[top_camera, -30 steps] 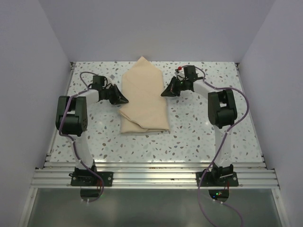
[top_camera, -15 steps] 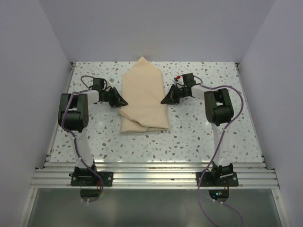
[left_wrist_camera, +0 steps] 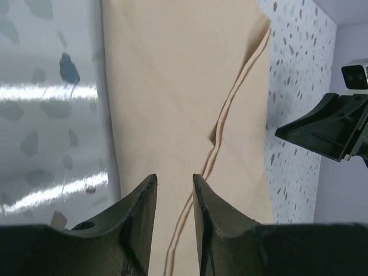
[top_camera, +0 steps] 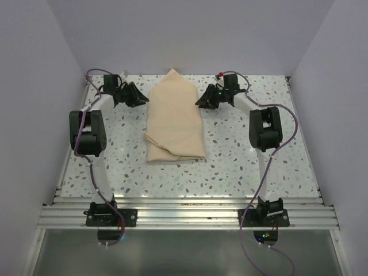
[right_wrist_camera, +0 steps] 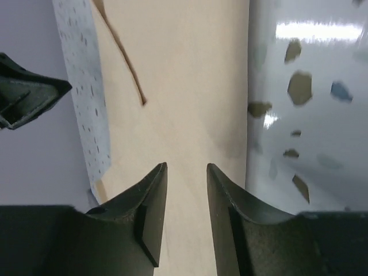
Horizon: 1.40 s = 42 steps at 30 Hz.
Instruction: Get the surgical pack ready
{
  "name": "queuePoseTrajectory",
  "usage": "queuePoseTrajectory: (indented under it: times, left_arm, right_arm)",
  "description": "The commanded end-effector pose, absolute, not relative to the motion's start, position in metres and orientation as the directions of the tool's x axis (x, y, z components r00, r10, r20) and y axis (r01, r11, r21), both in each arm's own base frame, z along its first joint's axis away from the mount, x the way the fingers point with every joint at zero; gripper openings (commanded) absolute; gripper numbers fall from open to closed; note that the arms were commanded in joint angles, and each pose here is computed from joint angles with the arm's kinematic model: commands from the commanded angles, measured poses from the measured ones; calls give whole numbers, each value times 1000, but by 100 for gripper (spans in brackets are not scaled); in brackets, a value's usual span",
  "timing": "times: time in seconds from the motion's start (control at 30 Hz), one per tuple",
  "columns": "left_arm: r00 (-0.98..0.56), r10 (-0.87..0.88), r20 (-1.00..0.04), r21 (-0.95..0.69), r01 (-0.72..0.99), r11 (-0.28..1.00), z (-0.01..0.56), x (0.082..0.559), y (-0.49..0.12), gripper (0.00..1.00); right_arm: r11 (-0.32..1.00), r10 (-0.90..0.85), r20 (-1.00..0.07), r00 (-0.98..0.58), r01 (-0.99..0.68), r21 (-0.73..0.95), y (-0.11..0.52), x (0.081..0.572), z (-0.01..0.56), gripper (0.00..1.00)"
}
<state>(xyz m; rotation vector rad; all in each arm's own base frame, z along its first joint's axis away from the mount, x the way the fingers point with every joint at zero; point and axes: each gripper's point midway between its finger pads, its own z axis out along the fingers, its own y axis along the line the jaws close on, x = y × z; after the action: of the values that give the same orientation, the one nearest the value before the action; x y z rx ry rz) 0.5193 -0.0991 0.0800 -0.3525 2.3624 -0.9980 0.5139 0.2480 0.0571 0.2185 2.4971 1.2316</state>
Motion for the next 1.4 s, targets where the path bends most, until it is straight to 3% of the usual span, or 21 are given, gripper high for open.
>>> queuePoseTrajectory:
  times: [0.0,0.07,0.13,0.37,0.97,1.13,1.17,1.23,1.27,1.37]
  left_arm:
    - [-752,-462,-469,-715,17,698,89,562,-89,36]
    - [-725,-480,-495,-707,14,707,84,580,-85,39]
    - [-700,-489,-520,-690,8,724,81,594,-79,41]
    - [-691,-498,-524,-676,-19,737,34,612,-75,48]
    - [-725,-526,-445,-754,-14,657,2,641,-102,50]
    - [-742,-526,-416,-773,-16,634,-7,638,-110,41]
    - [-740,-531,-413,-779,-15,627,-3,641,-110,37]
    - [-751,-539,-381,-804,-19,594,-3,641,-114,17]
    - [-747,-539,-390,-815,9,579,11,646,-116,0]
    - [-719,-548,-427,-832,73,550,47,659,-119,0]
  right_arm:
    - [645,374,-349,-859,-29,763,236,566,69,40]
    - [654,382,-375,-844,-40,756,236,584,74,53]
    - [663,381,-393,-837,-49,747,237,599,67,59]
    - [668,402,-433,-807,-65,741,238,631,40,69]
    - [607,454,-395,-799,-48,793,279,646,-1,61]
    - [609,470,-388,-793,-27,792,279,648,-4,52]
    - [606,476,-388,-789,-26,795,279,650,-4,44]
    - [566,504,-367,-782,-22,824,282,654,8,30]
    - [541,516,-362,-776,-32,841,284,658,12,15]
    - [411,552,-310,-774,-71,909,292,663,62,0]
